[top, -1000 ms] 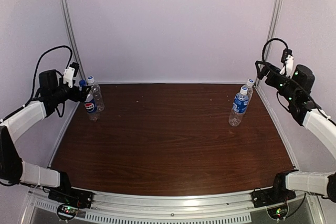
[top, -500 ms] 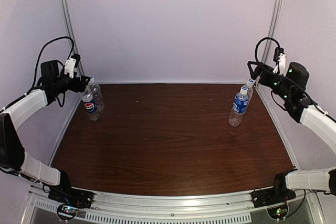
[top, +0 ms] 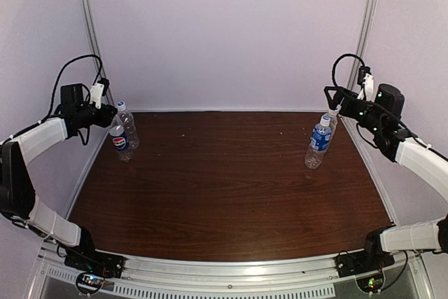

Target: Unscrew the bottle caps

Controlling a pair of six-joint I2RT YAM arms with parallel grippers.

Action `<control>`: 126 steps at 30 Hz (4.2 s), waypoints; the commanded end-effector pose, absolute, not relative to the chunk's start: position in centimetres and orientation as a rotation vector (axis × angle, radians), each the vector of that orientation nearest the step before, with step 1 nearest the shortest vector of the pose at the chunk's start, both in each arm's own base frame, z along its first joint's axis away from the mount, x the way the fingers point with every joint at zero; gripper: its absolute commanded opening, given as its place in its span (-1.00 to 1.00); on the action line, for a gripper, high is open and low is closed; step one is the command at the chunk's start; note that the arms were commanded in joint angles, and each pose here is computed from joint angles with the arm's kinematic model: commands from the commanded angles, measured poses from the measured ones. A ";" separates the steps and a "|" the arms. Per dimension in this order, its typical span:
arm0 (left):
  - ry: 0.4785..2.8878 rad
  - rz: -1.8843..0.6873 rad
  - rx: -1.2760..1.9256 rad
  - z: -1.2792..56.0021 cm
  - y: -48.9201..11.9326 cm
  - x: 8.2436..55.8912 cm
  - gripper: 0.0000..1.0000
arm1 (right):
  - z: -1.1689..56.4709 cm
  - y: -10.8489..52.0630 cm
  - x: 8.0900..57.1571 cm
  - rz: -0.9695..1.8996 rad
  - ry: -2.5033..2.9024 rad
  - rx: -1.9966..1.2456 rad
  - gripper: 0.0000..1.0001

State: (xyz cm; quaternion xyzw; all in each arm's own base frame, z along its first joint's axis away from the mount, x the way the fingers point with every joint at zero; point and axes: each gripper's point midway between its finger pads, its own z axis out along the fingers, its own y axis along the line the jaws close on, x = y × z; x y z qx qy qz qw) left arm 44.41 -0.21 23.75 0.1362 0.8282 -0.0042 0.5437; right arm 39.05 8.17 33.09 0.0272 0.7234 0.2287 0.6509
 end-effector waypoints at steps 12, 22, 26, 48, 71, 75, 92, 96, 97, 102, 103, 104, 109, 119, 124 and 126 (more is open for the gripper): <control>1.980 -0.002 0.332 24.7 -0.1 44.0 -0.98 | 34.4 8.0 38.9 0.486 1.617 0.058 0.99; 2.035 -0.220 0.531 31.0 -4.2 37.8 -1.00 | 37.5 12.9 37.3 0.643 1.609 -0.147 0.99; 1.964 -0.482 0.665 34.8 -9.4 34.7 -1.00 | 38.1 21.5 35.3 0.738 1.617 -0.440 0.97; 1.495 -0.573 1.309 39.6 -27.8 28.5 -1.00 | 36.0 50.2 27.0 0.934 1.348 -1.012 0.99; 1.348 -0.771 1.336 40.5 -29.7 25.5 -1.00 | 33.9 51.5 29.8 0.917 1.315 -1.048 0.80; 1.361 -0.767 1.335 40.0 -29.6 25.4 -1.00 | 34.5 51.5 29.3 0.933 1.291 -1.070 0.34; 1.276 -0.515 1.162 35.6 -25.0 23.8 0.95 | 40.5 45.9 32.8 1.014 1.362 -0.549 0.00; 1.305 -0.456 1.066 35.3 -25.5 26.0 0.95 | 41.5 44.8 32.9 1.130 1.336 -0.351 -0.12; 1.315 -0.455 1.050 35.4 -25.9 26.6 0.95 | 41.7 44.9 32.8 1.152 1.319 -0.326 -0.13; 1.384 -0.525 1.011 35.0 -28.8 27.9 0.95 | 42.0 45.5 32.0 1.181 1.285 -0.251 -0.13; 1.396 -0.537 0.998 34.9 -29.1 28.3 0.95 | 42.1 45.7 31.7 1.191 1.273 -0.251 -0.13; 1.404 -0.545 0.983 34.9 -29.3 28.7 0.95 | 42.1 46.0 31.4 1.195 1.267 -0.256 -0.13; 1.351 -0.593 0.994 35.5 -30.8 28.7 0.95 | 42.1 47.4 30.7 1.226 1.255 -0.290 -0.12; 1.341 -0.514 0.988 35.4 -31.4 30.0 0.30 | 42.0 49.0 30.2 1.258 1.253 -0.351 -0.06; 1.349 -0.536 1.002 35.1 -31.5 29.6 0.01 | 41.6 49.3 30.2 1.268 1.255 -0.352 -0.04; 1.350 -0.540 0.998 35.2 -31.5 29.6 -0.09 | 41.6 49.5 30.1 1.277 1.254 -0.366 0.02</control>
